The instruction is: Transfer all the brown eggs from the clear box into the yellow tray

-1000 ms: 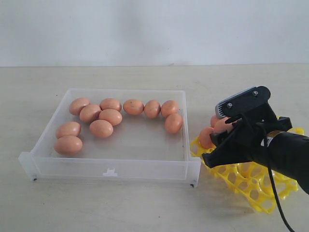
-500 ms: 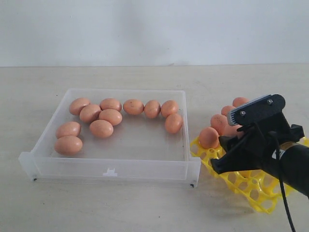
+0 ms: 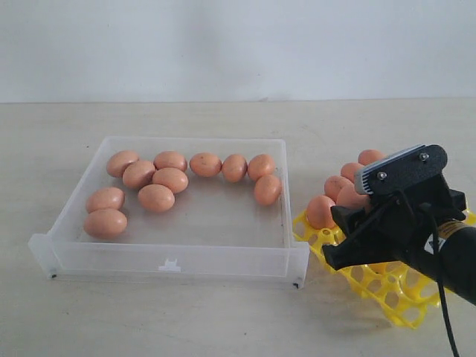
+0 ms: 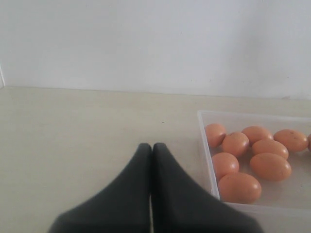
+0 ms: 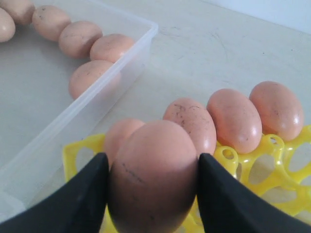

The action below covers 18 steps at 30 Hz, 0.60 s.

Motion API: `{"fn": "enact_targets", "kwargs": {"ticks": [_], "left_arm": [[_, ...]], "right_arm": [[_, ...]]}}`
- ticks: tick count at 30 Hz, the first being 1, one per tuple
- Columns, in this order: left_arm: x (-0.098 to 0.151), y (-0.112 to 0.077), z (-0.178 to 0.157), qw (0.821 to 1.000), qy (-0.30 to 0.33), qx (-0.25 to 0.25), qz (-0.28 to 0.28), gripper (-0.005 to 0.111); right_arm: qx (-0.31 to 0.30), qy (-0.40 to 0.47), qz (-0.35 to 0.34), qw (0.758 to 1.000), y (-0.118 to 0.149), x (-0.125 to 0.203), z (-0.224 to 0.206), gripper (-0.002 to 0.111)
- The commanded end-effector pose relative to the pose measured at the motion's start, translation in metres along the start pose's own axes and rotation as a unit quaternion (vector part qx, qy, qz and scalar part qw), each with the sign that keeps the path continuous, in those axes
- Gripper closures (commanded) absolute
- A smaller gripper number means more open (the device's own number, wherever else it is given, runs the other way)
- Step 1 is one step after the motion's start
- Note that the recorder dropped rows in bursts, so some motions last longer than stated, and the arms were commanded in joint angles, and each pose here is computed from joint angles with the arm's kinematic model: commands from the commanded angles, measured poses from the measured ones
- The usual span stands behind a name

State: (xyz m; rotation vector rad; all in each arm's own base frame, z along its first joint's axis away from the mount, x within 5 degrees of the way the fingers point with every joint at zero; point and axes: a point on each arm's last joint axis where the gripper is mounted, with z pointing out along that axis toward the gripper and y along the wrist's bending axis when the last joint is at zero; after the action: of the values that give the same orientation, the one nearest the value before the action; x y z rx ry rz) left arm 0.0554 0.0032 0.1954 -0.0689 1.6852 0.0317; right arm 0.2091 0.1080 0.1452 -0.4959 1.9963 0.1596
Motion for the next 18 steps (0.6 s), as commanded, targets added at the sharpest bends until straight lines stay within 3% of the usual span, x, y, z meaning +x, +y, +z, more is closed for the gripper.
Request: {"fn": "enact_targets", "kwargs": {"ticks": [1, 18], "left_arm": [[0.001, 0.000, 0.000, 1.000, 0.000, -0.001, 0.002, 0.111], [0.001, 0.000, 0.000, 1.000, 0.000, -0.001, 0.002, 0.111]], "right_arm": [[0.000, -0.012, -0.001, 1.000, -0.001, -0.002, -0.002, 0.102], [-0.012, 0.022, 0.017, 1.000, 0.002, 0.009, -0.005, 0.102]]}}
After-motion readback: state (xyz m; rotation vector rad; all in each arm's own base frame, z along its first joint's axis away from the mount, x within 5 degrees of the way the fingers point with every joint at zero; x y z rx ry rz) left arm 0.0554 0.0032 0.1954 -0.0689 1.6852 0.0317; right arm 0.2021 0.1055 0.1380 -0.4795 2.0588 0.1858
